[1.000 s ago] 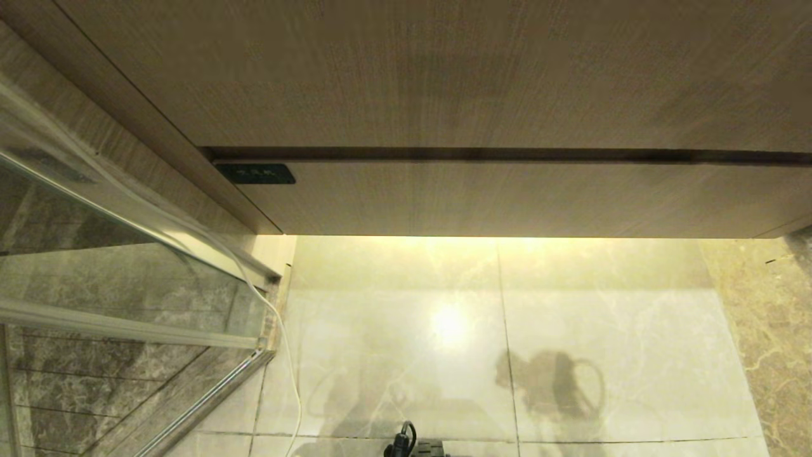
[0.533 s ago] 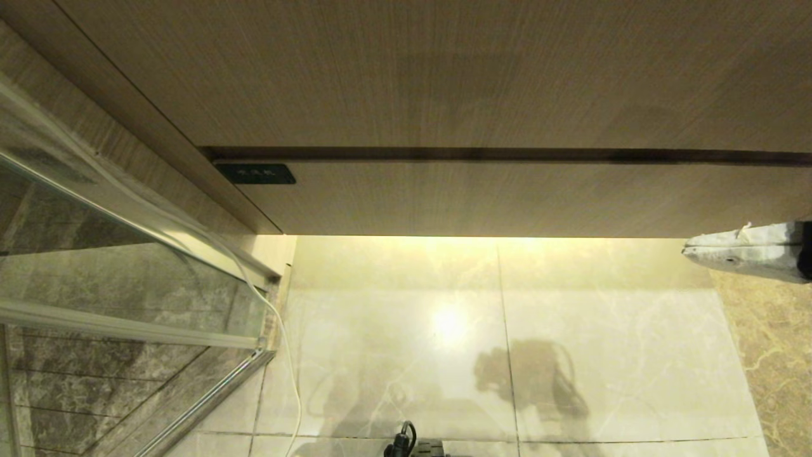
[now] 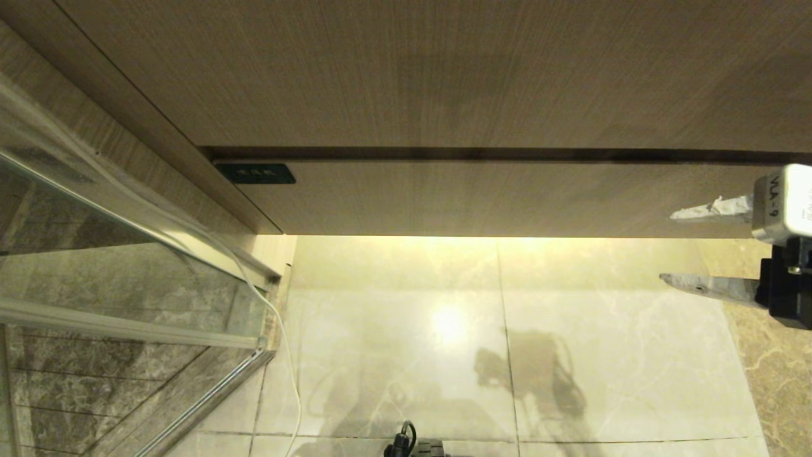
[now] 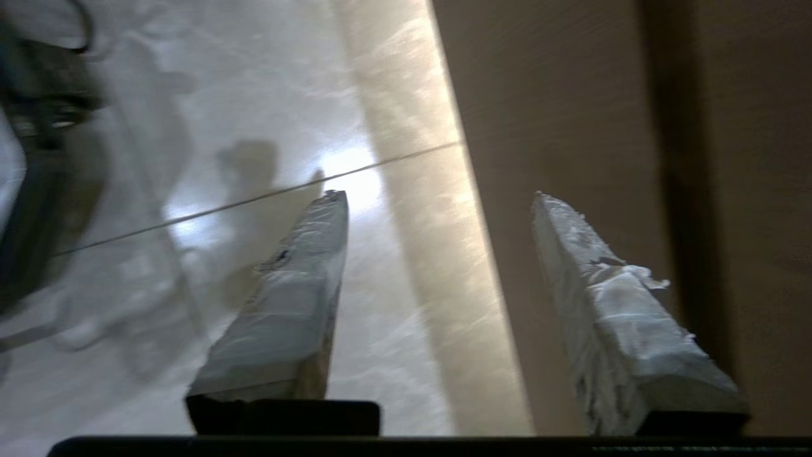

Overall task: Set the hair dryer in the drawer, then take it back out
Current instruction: Pull open the drawer

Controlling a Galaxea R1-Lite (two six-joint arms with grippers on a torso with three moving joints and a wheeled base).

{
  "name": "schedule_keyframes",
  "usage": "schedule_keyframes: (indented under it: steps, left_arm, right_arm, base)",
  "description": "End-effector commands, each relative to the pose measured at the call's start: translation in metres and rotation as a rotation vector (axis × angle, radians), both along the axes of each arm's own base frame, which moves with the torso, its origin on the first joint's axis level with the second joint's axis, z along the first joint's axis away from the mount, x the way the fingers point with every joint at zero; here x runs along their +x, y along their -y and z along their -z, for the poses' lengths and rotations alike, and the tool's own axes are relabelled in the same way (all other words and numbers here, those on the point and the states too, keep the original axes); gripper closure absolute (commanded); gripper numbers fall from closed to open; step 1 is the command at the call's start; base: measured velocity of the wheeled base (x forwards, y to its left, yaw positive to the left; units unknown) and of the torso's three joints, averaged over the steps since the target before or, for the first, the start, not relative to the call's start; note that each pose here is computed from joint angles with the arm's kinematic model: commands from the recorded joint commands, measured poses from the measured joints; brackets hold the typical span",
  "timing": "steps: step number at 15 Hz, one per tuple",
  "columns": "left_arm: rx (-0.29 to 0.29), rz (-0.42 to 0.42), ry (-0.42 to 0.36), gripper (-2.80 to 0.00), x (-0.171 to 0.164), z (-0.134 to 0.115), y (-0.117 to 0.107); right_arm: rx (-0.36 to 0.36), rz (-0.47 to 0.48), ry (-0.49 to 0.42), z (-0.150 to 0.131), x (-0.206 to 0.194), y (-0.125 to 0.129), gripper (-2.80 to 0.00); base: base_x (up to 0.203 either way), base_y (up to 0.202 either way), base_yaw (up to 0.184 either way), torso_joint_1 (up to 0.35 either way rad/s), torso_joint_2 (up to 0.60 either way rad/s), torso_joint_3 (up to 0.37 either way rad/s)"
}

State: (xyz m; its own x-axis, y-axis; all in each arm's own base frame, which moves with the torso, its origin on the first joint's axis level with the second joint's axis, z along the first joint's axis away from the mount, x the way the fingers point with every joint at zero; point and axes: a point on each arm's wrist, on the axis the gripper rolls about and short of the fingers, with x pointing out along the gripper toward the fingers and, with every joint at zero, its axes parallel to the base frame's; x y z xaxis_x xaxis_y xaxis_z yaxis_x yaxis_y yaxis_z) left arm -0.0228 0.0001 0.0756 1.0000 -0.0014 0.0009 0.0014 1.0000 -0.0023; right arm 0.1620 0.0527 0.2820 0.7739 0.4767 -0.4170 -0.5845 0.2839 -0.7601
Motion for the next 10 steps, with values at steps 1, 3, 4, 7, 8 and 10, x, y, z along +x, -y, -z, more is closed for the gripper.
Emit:
schedule_keyframes:
  steps: [1,3,4,7,8,10]
  left_arm:
    - [-0.001,0.0,-0.001,0.0,0.0,0.0,0.0]
    - [-0.001,0.0,-0.001,0.0,0.0,0.0,0.0]
    - [-0.001,0.0,0.001,0.0,0.0,0.0,0.0]
    - [0.001,0.0,-0.001,0.0,0.0,0.0,0.0]
    - [-0.001,0.0,0.0,0.0,0.0,0.0,0.0]
    - [-0.001,0.0,0.001,0.0,0.0,0.0,0.0]
  right_arm:
    - [-0.02,-0.018,0.063,0.002,0.01,-0.003,-2.8]
    - [-0.023,-0.028,0.114,0.006,0.021,-0.006,-2.8]
    - [-0.027,-0.034,0.119,0.01,0.026,-0.008,-2.8]
    - [-0.038,-0.034,0.183,0.01,0.039,-0.01,-2.8]
    - [-0.047,-0.038,0.197,0.011,0.042,-0.011,-2.8]
    - [-0.054,-0.044,0.229,0.011,0.052,-0.013,-2.8]
  base:
    - [0.0,0.0,0.0,0.0,0.0,0.0]
    - [0.0,0.0,0.0,0.0,0.0,0.0]
    - [0.0,0.0,0.0,0.0,0.0,0.0]
    - [0.0,0.0,0.0,0.0,0.0,0.0]
    - [0.0,0.0,0.0,0.0,0.0,0.0]
    - [0.0,0.0,0.0,0.0,0.0,0.0]
